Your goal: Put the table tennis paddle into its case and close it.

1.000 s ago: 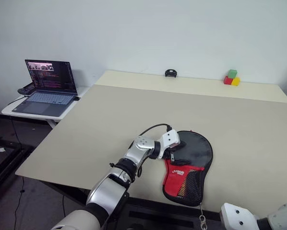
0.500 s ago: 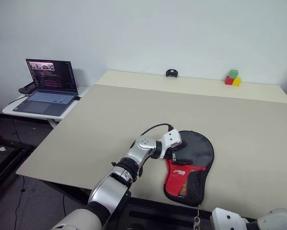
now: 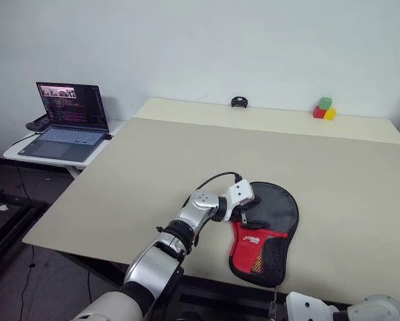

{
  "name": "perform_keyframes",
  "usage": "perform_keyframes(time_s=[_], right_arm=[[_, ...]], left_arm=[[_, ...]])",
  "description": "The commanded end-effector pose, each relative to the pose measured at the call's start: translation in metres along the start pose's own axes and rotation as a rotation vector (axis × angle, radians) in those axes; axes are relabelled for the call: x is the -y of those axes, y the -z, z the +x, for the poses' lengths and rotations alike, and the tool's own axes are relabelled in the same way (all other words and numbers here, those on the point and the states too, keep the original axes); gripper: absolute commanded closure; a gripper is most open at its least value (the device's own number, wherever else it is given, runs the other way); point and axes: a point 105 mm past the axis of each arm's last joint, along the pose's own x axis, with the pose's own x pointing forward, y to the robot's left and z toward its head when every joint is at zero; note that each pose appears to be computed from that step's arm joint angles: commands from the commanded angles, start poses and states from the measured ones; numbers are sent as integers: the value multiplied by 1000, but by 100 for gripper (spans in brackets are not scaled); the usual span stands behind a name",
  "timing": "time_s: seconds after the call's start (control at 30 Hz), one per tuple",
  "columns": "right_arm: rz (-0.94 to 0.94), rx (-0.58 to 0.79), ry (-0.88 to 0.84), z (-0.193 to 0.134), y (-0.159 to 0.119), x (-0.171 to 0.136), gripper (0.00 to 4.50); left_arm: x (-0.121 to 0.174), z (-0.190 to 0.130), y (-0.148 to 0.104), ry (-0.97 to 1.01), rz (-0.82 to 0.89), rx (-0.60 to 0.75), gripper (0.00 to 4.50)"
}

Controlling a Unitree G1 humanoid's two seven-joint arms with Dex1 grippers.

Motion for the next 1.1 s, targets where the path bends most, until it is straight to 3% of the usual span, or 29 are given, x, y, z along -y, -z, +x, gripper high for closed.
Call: perform_keyframes(time_s=[0.03,0.23,0.53,0.77,0.97,1.1], right_arm=[[-4,8,-38,-10,-7,-7,229],[-19,30,39,-42,-23,13,229],[44,233,156,-100,-71,55,229],[28,239,144,-100,-78,59,229],[-48,301,553,-113,-71,153,229],[-92,398,662,-119,-75,180,229]], left_arm=[[13,1,44,-13,-62,-156,0],[12,2,42,-22,-59,-149,0],[12,1,41,-25,-63,-131,0],[9,-2,40,-43,-62,-119,0],[-1,-14,22,-66,-38,-35,0],[-7,-28,11,-89,-20,15,0]])
